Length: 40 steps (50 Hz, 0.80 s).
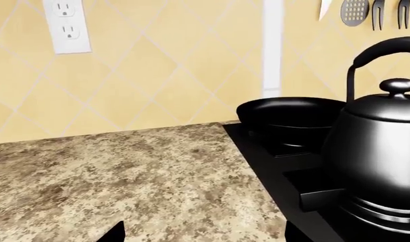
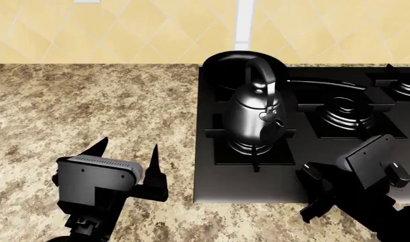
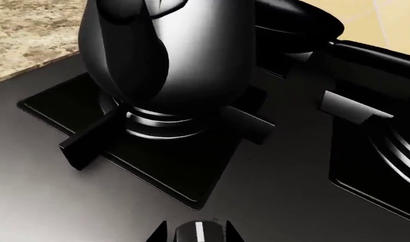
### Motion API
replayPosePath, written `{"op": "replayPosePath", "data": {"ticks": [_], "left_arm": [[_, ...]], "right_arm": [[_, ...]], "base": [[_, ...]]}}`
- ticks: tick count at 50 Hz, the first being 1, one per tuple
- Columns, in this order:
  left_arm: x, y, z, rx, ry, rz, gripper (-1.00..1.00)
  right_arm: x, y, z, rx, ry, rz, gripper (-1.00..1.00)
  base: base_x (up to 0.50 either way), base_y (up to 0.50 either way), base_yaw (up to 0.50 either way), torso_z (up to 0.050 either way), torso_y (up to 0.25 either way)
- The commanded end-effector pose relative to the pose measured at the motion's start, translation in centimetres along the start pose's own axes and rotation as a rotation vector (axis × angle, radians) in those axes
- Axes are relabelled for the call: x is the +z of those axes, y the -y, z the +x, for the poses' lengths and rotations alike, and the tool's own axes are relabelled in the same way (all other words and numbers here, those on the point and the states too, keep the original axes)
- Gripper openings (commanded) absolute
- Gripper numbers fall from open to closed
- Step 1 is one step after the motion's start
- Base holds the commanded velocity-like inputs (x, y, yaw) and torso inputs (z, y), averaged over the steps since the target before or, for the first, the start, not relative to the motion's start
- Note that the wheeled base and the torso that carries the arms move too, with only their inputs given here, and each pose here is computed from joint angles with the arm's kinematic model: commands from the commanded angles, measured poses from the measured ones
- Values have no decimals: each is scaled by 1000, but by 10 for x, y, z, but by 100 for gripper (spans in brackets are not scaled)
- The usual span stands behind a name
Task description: Pick the kettle from the counter and place it on a stove burner. Then turn the burner on.
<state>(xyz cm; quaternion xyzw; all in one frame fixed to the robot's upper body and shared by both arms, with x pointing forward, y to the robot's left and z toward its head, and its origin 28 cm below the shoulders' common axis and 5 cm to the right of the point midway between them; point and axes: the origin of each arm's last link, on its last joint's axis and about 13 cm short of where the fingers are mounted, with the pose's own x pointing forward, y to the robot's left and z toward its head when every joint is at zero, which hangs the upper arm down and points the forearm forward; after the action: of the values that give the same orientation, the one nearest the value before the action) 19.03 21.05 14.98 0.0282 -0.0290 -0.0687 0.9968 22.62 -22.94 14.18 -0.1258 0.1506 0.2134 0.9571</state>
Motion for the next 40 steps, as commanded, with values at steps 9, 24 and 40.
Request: {"op": "replayPosePath", "data": {"ticks": [9,24,40], "left_arm": [[-3,1,0,0,-7,-1,100],[-3,-1,0,5,1,-10,100],[1,-3,-6,10,25,-24,100]], "right_arm": [[-75,-30,-9,180,-399,-4,-100],[-20,-18,-32,-44,-97,-28,100],[17,-24,-67,-107,9,-83,100]], "base": [[0,2,4,0,0],[-1,0,0,0,0],[0,0,0,0,0]]}}
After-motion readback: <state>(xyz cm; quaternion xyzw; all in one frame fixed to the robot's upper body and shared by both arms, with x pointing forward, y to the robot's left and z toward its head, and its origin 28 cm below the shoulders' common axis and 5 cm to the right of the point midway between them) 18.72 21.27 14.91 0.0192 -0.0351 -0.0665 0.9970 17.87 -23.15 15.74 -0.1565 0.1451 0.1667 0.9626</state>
